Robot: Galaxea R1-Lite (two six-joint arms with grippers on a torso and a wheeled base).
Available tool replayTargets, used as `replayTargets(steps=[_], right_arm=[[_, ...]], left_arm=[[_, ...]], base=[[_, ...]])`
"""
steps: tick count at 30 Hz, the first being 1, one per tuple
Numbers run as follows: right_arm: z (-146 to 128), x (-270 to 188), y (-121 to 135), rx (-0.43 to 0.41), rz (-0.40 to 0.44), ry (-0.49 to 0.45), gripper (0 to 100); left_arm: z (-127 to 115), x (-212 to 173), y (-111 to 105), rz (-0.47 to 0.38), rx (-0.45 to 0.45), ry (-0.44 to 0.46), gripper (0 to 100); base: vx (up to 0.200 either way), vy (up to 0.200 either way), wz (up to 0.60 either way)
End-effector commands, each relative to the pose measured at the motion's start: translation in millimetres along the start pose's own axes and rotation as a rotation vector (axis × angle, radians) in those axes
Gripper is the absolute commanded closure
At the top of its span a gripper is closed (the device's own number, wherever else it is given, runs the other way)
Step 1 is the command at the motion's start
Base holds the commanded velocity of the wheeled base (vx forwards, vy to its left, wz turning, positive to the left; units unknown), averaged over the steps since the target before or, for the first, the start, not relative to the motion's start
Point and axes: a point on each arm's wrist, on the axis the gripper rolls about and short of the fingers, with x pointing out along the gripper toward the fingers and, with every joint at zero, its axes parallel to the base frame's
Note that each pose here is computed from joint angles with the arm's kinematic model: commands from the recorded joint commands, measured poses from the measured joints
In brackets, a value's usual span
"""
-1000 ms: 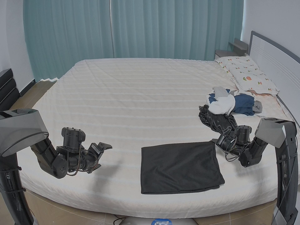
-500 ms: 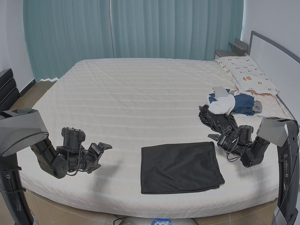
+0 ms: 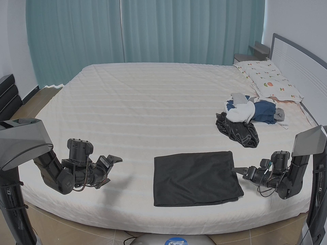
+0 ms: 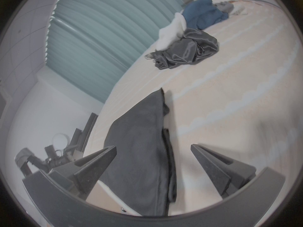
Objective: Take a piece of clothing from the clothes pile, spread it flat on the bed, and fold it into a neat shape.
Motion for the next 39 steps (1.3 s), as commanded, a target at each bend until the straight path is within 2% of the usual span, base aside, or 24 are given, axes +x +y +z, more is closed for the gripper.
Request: replayTargets(steps=[1,13,14,27,39], right_arm=[[-28,-33,-3,-0.039,0.064,0.054,0],[-35,-30,-1,-0.048,0.066,0.084,0],[-36,-28,-1,-0.051,0.069,0.089,100],[-39,-35,-1,-0.063,0.055,0.102,100],[-43,-42,-5,-0.109,0.035,0.115,100]], left_arm=[[-1,0,0,0.001,0.001,0.002,0],[-1,1,0,0.001,0.001,0.001,0],[-1,1,0,0.001,0.001,0.001,0],[-1,1,0,0.001,0.001,0.002,0],[-1,1,0,0.001,0.001,0.001,0]], base=[[0.000,0.000,0.00],[0.000,0.000,0.00],[0.000,0.000,0.00],[0.000,0.000,0.00],[0.000,0.000,0.00]])
